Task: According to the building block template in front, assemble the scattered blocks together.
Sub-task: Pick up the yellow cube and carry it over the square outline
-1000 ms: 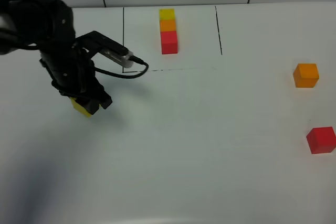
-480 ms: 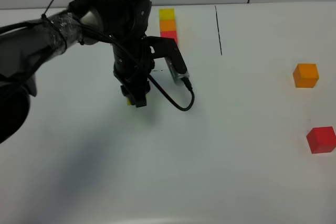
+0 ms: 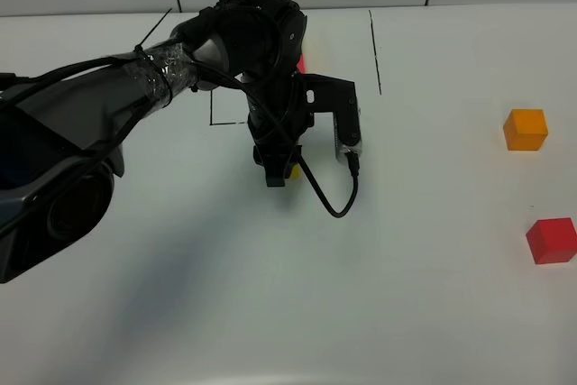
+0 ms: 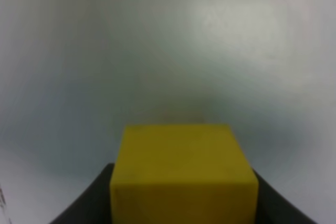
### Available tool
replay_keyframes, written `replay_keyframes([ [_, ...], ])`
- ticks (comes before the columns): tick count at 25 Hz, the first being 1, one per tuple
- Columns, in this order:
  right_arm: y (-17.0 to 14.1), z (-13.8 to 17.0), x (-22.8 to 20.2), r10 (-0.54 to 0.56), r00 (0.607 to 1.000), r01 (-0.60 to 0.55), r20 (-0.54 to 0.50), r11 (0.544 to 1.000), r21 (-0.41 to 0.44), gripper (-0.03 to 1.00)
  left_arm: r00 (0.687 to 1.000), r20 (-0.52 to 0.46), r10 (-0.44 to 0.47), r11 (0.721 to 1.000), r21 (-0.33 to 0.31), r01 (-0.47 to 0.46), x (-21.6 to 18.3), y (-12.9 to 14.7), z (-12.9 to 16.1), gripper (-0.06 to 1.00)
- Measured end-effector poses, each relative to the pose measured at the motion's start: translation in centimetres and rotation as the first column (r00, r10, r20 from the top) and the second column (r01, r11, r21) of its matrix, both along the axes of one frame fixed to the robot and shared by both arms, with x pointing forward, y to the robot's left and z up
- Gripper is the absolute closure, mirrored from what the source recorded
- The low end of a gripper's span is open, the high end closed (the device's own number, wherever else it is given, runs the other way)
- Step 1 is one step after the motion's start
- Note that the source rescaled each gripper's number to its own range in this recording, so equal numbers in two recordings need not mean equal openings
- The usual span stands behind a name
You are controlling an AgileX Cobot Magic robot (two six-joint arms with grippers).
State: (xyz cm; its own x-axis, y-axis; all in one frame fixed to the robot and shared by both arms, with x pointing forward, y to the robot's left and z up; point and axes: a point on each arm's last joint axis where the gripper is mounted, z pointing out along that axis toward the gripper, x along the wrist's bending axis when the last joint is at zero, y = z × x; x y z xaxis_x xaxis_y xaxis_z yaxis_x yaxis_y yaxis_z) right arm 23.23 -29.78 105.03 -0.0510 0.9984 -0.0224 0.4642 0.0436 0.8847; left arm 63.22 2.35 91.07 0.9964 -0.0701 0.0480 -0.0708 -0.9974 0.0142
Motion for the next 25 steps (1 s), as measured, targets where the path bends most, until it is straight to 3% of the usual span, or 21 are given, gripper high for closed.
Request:
replay_keyframes([
  [6,0.0,0.0,0.0,0.000,1.000,0.000,0.000,1.000,0.000,0.12,0.999,0.044,-0.024,0.998,-0.050,0.026,0.4,-0.5,0.0,0.93],
  [14,0.0,0.0,0.0,0.000,1.000,0.000,0.000,1.000,0.000,0.12,0.999,0.022,-0.025,0.999,-0.037,0.025,0.5,-0.6,-1.9,0.93],
  [25,0.0,0.0,0.0,0.000,1.000,0.000,0.000,1.000,0.001,0.12,1.000,0.009,-0.019,0.998,-0.055,0.020,0.4,-0.8,-2.1,0.93],
])
